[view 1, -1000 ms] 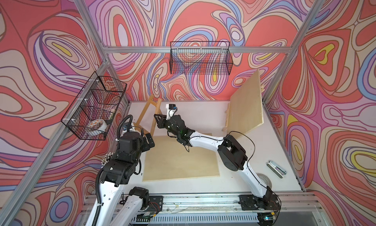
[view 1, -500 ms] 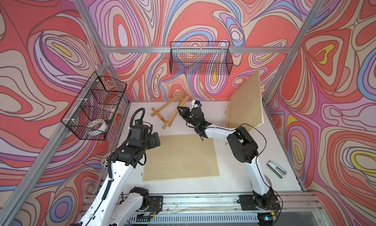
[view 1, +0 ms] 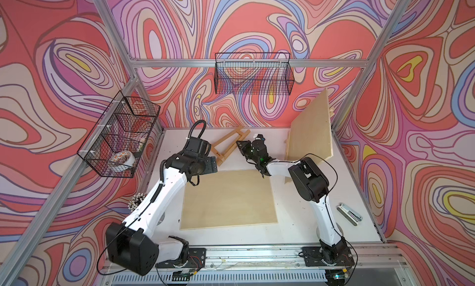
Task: Disassemble the easel
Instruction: Fold up the easel at the center of the board, then place the easel at the center of the board.
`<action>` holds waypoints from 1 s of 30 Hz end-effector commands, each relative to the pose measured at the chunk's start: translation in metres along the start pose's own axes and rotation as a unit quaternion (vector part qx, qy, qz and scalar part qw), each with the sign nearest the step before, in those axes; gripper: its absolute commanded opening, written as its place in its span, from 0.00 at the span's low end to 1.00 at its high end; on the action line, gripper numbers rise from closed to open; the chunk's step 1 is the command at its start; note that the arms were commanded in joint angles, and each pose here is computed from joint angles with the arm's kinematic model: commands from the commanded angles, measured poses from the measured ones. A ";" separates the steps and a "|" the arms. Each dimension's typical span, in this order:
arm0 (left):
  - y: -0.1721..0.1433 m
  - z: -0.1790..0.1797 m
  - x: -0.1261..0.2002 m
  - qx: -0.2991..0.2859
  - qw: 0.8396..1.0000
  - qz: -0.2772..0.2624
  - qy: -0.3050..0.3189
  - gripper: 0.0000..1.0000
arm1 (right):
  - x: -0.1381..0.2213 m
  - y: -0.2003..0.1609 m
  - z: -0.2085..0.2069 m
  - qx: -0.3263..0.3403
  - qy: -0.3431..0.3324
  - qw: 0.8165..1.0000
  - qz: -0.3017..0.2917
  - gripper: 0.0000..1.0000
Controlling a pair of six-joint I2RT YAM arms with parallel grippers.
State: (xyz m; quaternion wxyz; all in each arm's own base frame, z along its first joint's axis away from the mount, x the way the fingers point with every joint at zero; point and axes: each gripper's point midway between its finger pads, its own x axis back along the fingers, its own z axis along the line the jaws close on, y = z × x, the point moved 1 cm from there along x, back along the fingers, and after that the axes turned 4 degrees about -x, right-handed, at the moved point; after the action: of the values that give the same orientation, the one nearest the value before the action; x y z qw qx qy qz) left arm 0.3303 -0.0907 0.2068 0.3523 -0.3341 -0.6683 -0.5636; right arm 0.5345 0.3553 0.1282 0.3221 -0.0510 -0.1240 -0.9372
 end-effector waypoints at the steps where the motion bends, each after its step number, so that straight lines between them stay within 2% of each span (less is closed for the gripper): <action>1: 0.003 -0.003 -0.017 0.038 0.998 0.045 0.028 0.91 | -0.003 0.004 0.007 -0.011 0.037 0.999 -0.008 0.00; 6: 0.022 -0.016 -0.044 0.064 0.993 0.081 0.060 0.88 | -0.007 0.001 -0.007 -0.024 0.036 0.999 -0.008 0.00; 12: 0.035 -0.029 -0.086 0.092 0.988 0.091 0.086 0.85 | -0.008 0.002 -0.012 -0.030 0.039 0.999 -0.012 0.00; 14: 0.033 -0.034 -0.102 0.097 0.986 0.101 0.085 0.78 | -0.008 0.001 -0.014 -0.031 0.039 0.999 -0.013 0.00; 19: 0.036 -0.036 -0.129 0.109 0.984 0.102 0.099 0.70 | -0.010 -0.001 -0.019 -0.035 0.037 0.999 -0.007 0.00; 30: 0.045 -0.034 -0.164 0.091 0.982 0.099 0.132 0.49 | -0.012 -0.004 -0.017 -0.037 0.039 0.999 0.002 0.00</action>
State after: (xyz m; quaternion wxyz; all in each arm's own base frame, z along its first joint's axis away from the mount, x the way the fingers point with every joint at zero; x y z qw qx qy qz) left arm 0.4557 -0.1332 0.1045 0.5011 -0.3053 -0.6411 -0.4946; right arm 0.5367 0.3571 0.0894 0.3237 -0.0632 -0.0896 -0.9398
